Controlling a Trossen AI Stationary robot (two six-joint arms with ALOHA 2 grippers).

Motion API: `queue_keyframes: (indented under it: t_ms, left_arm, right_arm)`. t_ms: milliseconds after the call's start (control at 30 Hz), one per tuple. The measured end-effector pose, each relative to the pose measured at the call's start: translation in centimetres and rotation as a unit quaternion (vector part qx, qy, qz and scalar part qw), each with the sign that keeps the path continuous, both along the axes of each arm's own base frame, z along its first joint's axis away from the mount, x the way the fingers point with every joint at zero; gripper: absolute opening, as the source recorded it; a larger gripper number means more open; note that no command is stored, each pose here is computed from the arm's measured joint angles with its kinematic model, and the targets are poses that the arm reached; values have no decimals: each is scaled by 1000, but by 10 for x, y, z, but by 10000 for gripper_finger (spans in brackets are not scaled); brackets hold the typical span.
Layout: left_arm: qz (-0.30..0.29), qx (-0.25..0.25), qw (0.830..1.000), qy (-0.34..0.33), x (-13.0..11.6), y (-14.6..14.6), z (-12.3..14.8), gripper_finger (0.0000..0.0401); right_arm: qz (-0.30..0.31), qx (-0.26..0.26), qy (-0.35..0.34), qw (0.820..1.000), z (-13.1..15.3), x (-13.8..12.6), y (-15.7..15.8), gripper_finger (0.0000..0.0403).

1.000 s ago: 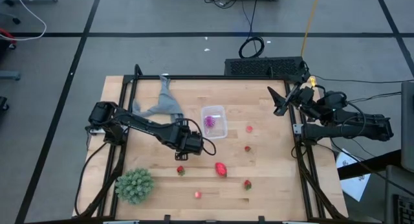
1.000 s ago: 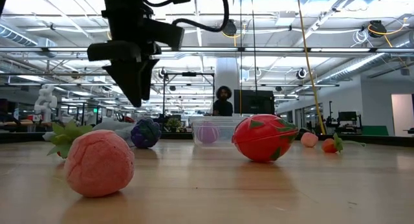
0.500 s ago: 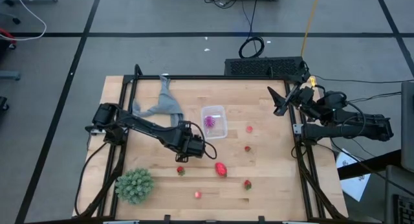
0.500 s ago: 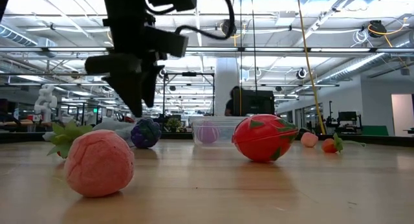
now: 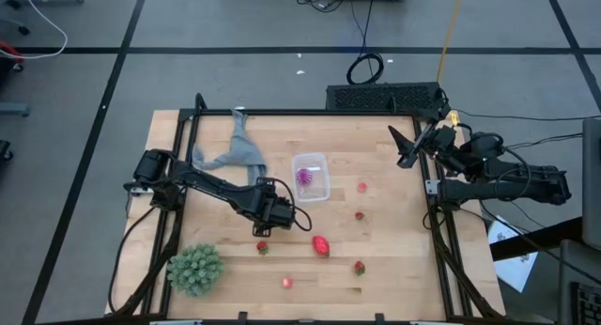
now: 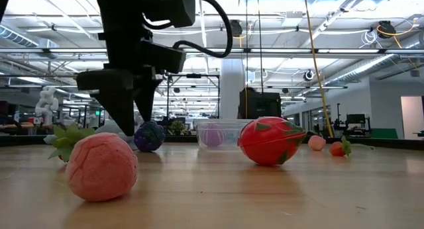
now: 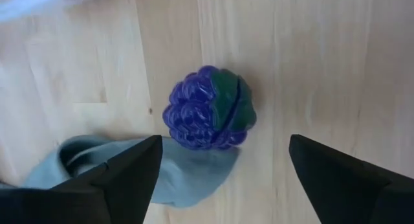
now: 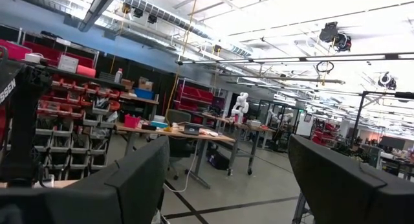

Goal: Pick and placing Produce into tupperware
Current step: Put the purple grapes into the transparent bin

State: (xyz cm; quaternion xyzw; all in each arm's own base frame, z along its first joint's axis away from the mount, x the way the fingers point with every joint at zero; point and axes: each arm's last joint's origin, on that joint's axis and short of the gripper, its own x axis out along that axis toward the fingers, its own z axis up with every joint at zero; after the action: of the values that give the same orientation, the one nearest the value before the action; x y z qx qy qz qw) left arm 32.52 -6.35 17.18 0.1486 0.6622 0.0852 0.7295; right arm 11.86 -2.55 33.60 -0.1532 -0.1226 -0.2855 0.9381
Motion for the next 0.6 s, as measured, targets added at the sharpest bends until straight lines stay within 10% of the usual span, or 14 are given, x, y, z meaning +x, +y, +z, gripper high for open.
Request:
queue_keyframes:
  t_ms: [600]
  left_arm:
    - [-24,-1,1000,-16,9,14,0,347]
  right_arm:
    - [0,0,0,1000,0,0,0,309]
